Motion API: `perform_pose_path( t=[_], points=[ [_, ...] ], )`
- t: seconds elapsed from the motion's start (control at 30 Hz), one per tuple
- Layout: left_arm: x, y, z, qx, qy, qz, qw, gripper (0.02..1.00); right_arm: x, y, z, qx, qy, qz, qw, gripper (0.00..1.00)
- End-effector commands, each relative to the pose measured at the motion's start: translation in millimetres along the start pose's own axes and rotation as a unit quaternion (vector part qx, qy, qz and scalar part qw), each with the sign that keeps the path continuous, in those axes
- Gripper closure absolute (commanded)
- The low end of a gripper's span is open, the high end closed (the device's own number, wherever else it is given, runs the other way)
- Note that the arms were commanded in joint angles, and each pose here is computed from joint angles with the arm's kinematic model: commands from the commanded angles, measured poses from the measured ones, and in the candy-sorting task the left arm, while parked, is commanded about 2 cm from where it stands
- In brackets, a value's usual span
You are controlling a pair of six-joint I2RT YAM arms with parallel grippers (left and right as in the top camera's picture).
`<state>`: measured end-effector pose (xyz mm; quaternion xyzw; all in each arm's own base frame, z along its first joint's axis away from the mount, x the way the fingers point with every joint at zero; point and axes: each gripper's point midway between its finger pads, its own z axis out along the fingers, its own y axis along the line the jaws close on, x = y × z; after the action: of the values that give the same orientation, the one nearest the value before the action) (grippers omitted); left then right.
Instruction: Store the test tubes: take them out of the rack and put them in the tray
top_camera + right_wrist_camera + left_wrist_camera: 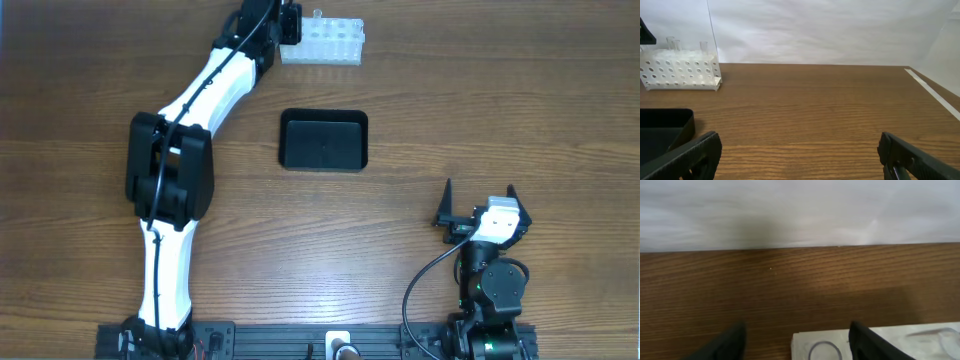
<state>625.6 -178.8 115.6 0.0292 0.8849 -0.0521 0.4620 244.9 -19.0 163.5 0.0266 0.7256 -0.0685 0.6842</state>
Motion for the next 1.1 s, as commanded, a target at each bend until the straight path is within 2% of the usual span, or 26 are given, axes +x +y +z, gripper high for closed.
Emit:
perform_pose_path(
  t=[0.03,0.93,1.1],
  points=[
    [-6.7,4.6,4.6,-0.005,-0.012,-0.01,1.0,0.43,1.9,-3.1,0.1,0.008,0.0,0.002,1.0,0.009],
    [0.7,-15.8,14.7,0.039,-0.015,-0.009,0.999,0.61,1.9,-3.1,0.1,0.008,0.0,0.002,1.0,0.009],
    [0.9,-15.8,15.3,0.038,-0.015,-0.011,0.999,0.68,1.9,-3.1,0.1,0.008,0.0,0.002,1.0,0.009]
  ],
)
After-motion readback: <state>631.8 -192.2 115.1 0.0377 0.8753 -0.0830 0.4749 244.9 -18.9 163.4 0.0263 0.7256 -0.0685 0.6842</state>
